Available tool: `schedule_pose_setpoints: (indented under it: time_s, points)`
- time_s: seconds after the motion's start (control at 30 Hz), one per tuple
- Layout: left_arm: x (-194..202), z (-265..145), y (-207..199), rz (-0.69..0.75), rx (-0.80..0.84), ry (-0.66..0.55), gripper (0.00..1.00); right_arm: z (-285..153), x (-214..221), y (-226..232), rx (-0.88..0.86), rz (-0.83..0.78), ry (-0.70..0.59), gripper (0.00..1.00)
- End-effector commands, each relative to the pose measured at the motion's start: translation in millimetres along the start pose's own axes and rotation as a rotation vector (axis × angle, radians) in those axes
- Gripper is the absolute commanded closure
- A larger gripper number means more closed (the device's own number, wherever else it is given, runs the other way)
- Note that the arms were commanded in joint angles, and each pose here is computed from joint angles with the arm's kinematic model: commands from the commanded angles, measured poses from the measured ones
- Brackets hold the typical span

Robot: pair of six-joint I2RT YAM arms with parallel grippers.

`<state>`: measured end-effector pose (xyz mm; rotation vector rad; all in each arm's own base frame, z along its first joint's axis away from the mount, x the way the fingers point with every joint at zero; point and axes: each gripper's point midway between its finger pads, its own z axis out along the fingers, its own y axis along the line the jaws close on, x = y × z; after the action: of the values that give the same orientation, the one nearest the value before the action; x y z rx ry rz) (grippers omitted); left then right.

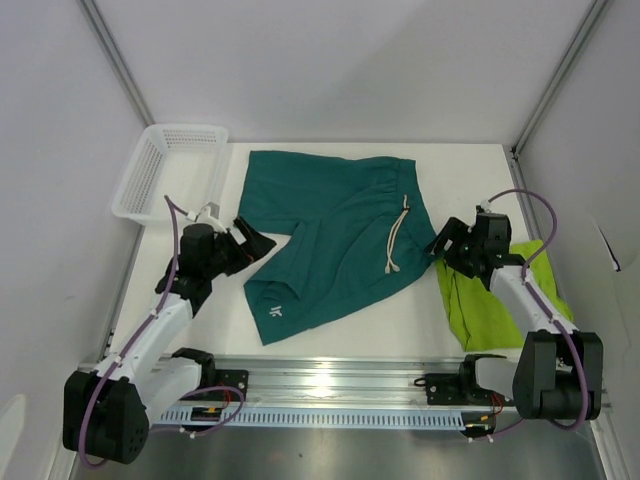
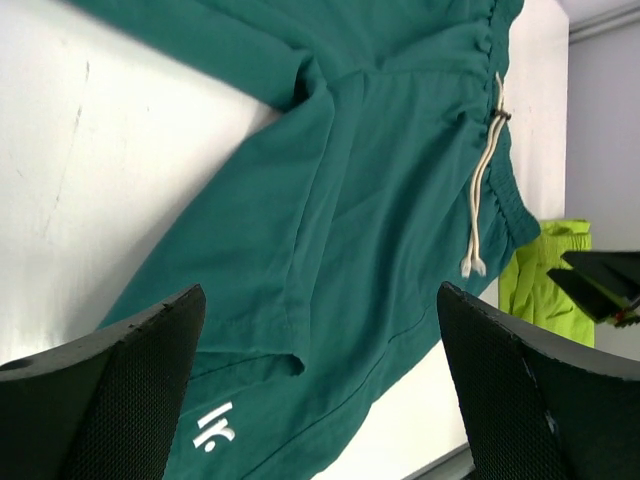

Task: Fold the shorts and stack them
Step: Flatten the shorts out

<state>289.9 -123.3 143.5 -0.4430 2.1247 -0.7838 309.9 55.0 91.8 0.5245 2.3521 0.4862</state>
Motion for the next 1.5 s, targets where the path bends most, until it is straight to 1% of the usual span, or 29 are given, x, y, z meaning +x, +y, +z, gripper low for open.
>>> schedule_pose_setpoints:
  time_s: [0.0, 0.17, 0.23, 0.3, 0.37, 0.47, 0.53, 0.57, 0.6, 0.67, 0.7, 0.77, 0.8, 0.87, 0.9, 0.97, 1.03, 1.07, 1.2, 1.33, 1.4, 1.43, 1.47]
  points:
    - [4, -4, -16, 0.017, 0.074, 0.003, 0.01, 5, -8, -3, 0.019, 0.048, -0.056, 0.19]
    - [9, -3, -16, 0.012, 0.064, 0.018, 0.01, 26, -3, -4, -0.001, 0.124, -0.022, 0.22]
    - [15, -1, -9, -0.019, 0.043, 0.028, 0.01, 36, 2, -7, 0.009, 0.177, -0.012, 0.23]
    - [15, 1, -12, -0.047, 0.054, 0.018, 0.01, 44, 3, -11, 0.014, 0.225, -0.030, 0.26]
    - [22, 4, -9, -0.058, 0.054, 0.026, 0.01, 50, -3, -10, 0.003, 0.240, -0.061, 0.28]
    - [28, 10, -4, -0.073, 0.033, 0.035, 0.01, 59, -4, -14, 0.014, 0.258, -0.069, 0.34]
    - [29, 14, -5, -0.081, 0.040, 0.034, 0.01, 63, -4, -16, 0.020, 0.258, -0.075, 0.44]
    - [36, 17, -3, -0.081, 0.033, 0.052, 0.01, 65, -5, -16, 0.019, 0.258, -0.084, 0.49]
    - [39, 19, -3, -0.080, 0.035, 0.058, 0.01, 65, -6, -17, 0.018, 0.259, -0.091, 0.58]
    - [44, 23, -6, -0.087, 0.039, 0.066, 0.01, 67, -5, -17, 0.016, 0.260, -0.096, 0.66]
    - [52, 24, -1, -0.092, 0.032, 0.079, 0.01, 67, -6, -17, 0.018, 0.257, -0.100, 0.72]
    - [59, 24, -3, -0.104, 0.039, 0.089, 0.01, 67, -8, -18, 0.021, 0.254, -0.108, 0.78]
    - [63, 24, 0, -0.113, 0.035, 0.096, 0.01, 66, -8, -18, 0.024, 0.252, -0.110, 0.83]
    - [67, 22, -4, -0.113, 0.047, 0.105, 0.01, 66, -8, -18, 0.025, 0.249, -0.111, 0.89]
    - [68, 21, -6, -0.117, 0.051, 0.109, 0.01, 66, -8, -18, 0.025, 0.249, -0.111, 0.94]
    - [77, 16, -10, -0.108, 0.050, 0.152, 0.01, 67, -9, -19, 0.027, 0.246, -0.110, 0.99]
    - [74, 7, -16, -0.088, 0.046, 0.141, 0.01, 69, -8, -19, 0.029, 0.243, -0.104, 1.00]
    - [80, 2, -15, -0.084, 0.035, 0.154, 0.01, 69, -7, -19, 0.028, 0.243, -0.099, 1.00]
    - [81, -6, -22, -0.097, 0.063, 0.140, 0.01, 70, -3, -13, 0.025, 0.220, -0.093, 1.00]
    - [91, -4, -21, -0.091, 0.039, 0.185, 0.01, 70, -4, -11, 0.025, 0.210, -0.095, 1.00]
    - [95, 0, -18, -0.104, 0.026, 0.186, 0.01, 70, -3, -11, 0.027, 0.209, -0.095, 1.00]
    - [93, 3, -23, -0.109, 0.050, 0.179, 0.02, 70, -3, -11, 0.028, 0.211, -0.096, 1.00]
    - [99, 6, -20, -0.115, 0.042, 0.195, 0.03, 70, -4, -11, 0.029, 0.209, -0.098, 1.00]
